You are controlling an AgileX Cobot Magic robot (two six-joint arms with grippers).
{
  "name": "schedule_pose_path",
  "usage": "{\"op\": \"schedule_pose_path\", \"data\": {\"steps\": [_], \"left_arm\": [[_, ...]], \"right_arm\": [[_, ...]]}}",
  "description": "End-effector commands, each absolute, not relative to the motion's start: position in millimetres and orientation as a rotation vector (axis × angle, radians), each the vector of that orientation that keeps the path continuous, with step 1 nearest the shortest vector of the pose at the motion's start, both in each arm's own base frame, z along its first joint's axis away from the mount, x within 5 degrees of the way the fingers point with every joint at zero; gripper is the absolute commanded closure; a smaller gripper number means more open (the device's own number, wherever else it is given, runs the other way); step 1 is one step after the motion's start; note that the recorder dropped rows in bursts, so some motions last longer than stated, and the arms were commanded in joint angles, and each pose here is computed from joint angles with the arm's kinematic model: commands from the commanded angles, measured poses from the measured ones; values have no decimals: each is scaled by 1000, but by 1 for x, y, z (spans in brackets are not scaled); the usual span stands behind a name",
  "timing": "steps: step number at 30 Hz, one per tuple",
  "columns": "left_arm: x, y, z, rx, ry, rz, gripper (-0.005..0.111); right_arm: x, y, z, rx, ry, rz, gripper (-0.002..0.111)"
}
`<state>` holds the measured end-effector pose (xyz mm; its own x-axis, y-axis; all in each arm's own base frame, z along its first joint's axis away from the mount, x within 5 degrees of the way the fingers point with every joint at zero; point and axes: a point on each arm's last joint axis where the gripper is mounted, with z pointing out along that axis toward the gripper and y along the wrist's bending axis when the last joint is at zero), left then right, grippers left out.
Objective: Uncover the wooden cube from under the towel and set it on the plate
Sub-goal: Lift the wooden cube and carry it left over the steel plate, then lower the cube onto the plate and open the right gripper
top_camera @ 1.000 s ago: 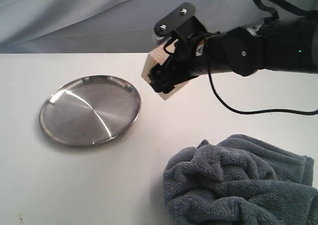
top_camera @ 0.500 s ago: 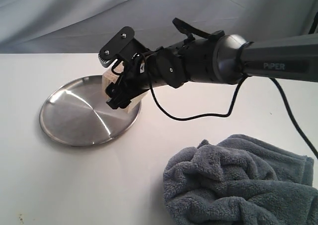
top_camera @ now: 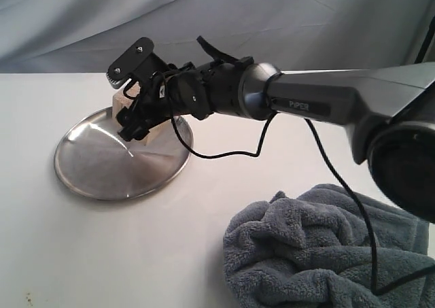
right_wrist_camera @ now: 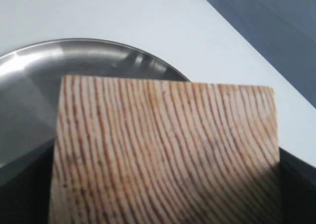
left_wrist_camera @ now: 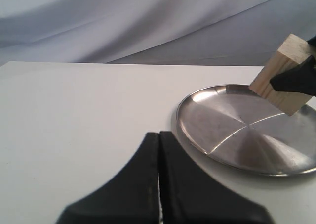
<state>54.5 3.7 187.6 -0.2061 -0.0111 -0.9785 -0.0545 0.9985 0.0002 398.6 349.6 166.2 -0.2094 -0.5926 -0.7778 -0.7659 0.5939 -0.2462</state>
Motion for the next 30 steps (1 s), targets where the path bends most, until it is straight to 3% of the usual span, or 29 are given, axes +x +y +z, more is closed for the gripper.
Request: {"op": "schedule_pose_path", "data": {"steps": [1,16,30], "left_arm": [[55,3,187,-42,1768,38,107],[55,3,187,-42,1768,38,107],[55,3,187,-42,1768,38,107]], "right_arm": [[409,360,167,-1053,1853,254,108],[414,375,127,-1038,1861,280,108],[416,377,130,-980,1831,305,108]]}}
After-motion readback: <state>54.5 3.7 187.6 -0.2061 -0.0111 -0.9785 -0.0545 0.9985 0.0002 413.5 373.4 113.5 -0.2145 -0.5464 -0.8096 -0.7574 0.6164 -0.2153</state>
